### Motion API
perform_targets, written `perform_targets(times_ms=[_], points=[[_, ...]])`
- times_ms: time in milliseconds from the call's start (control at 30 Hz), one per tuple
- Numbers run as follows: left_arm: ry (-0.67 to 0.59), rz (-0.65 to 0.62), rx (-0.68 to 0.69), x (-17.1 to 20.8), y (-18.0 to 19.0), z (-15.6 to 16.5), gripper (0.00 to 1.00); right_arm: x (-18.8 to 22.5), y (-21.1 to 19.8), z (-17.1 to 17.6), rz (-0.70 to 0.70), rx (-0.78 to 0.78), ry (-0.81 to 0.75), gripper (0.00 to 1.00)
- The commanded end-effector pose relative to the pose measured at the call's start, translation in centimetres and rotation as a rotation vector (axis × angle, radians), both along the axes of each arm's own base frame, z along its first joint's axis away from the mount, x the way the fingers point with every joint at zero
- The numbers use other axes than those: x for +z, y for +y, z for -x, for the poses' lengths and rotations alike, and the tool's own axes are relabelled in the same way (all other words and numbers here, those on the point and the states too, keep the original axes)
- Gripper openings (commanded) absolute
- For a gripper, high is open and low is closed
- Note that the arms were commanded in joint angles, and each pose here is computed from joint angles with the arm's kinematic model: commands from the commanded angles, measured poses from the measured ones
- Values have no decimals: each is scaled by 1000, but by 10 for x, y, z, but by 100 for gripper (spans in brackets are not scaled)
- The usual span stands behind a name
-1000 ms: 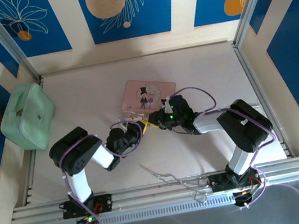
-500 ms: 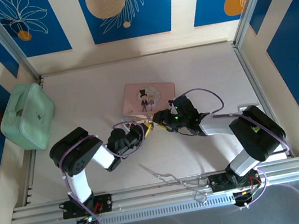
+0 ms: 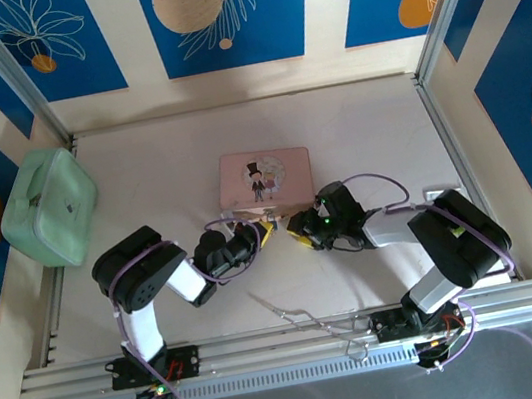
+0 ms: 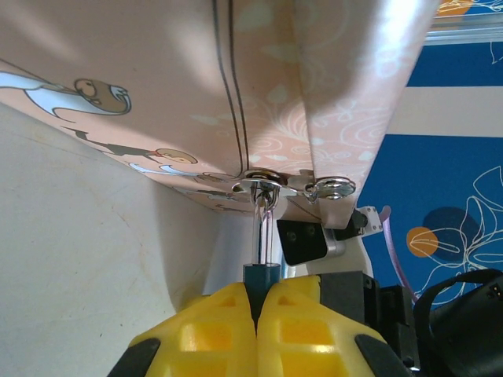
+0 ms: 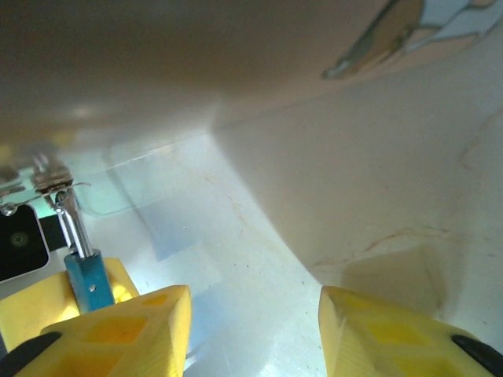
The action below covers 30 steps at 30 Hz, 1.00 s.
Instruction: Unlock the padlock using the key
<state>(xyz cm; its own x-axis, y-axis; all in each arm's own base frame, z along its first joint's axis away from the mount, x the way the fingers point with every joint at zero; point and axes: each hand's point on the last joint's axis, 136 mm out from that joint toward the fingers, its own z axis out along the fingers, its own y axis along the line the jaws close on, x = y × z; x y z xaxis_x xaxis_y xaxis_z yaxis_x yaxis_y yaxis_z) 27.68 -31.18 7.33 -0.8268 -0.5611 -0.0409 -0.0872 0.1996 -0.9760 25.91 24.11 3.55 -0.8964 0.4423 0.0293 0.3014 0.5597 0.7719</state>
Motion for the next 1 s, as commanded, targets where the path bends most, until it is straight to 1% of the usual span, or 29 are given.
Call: perform_targets(times_ms=[0, 100, 200, 267, 333, 533, 667, 867, 967], points=[[-51, 30, -74, 12, -13, 10, 0, 26, 20, 9, -71, 74, -62, 48], [-55, 39, -82, 15, -15, 10, 0, 36, 21, 8, -51, 49, -101, 46], [-55, 40, -77, 17, -15, 9, 0, 40, 7, 10, 32, -90, -144, 48], [-59, 39, -80, 18, -15, 10, 0, 52, 3, 10, 67, -137, -190, 49], [-65, 37, -92, 19, -19, 12, 0, 59, -1, 7, 94, -172, -196, 50], [-80, 45, -91, 22, -21, 12, 0, 54, 4, -4, 122, -140, -129, 49], [-94, 51, -103, 26, -23, 12, 0, 49, 16, -6, 95, -99, -114, 49], [-106, 65, -110, 33, -25, 12, 0, 42, 25, -10, 80, -80, -97, 48], [-105, 65, -111, 33, -25, 12, 0, 44, 29, -16, 39, -85, -118, 46]])
